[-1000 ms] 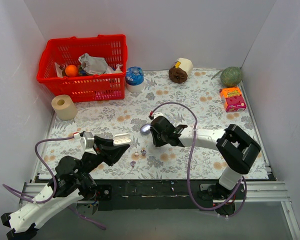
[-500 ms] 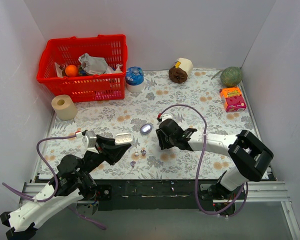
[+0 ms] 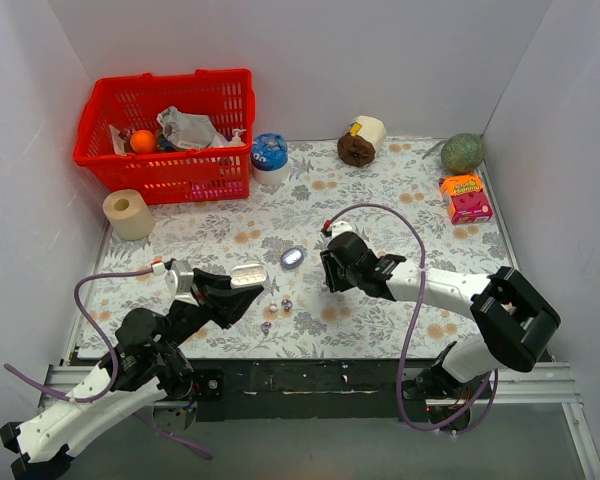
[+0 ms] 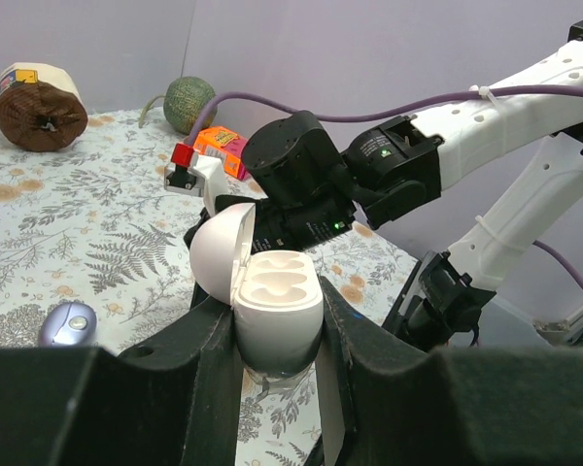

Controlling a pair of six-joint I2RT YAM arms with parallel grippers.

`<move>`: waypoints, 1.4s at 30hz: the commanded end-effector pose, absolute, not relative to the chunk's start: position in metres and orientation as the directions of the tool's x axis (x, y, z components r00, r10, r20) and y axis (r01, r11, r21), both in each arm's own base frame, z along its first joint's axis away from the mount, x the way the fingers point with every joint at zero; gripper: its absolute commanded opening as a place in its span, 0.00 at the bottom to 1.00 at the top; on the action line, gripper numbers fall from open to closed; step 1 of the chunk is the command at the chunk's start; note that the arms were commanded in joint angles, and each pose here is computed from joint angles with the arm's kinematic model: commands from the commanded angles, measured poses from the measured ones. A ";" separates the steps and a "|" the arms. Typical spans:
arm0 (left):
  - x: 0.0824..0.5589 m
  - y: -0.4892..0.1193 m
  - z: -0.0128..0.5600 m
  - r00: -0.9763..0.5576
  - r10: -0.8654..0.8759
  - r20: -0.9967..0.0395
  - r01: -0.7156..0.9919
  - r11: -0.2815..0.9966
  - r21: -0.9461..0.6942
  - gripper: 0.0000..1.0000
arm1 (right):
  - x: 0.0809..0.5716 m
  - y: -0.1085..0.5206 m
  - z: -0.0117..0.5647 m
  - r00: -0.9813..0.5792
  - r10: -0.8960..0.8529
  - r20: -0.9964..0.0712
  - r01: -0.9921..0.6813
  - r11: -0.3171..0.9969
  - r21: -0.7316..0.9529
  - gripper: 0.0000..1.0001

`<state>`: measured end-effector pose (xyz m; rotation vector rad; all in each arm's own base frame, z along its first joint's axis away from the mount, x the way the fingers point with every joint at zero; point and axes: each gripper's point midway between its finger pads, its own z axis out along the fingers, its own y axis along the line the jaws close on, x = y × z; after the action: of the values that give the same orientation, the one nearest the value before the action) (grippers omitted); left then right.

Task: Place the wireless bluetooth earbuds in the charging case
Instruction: Pick up the earbud from the center of the board.

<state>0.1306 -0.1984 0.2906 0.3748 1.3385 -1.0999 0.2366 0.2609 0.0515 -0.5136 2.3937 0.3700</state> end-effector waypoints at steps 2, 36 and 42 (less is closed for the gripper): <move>0.131 -0.199 0.297 -0.140 -0.429 -0.893 0.803 0.478 -0.356 0.00 | 0.259 0.257 0.060 -0.698 -0.256 -0.669 -0.432 0.895 0.108 0.34; 0.129 -0.212 0.282 -0.184 -0.399 -0.898 0.820 0.441 -0.365 0.00 | 0.246 0.260 0.013 -0.736 -0.343 -0.583 -0.494 0.861 0.117 0.01; 0.129 -0.212 0.279 -0.186 -0.397 -0.899 0.817 0.445 -0.366 0.00 | 0.260 0.256 0.013 -0.707 -0.396 -0.587 -0.518 0.854 0.048 0.01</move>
<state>0.1296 -0.2116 0.2789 0.4095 1.3682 -1.1382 0.2498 0.2688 0.0217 -0.6062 2.4381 0.4001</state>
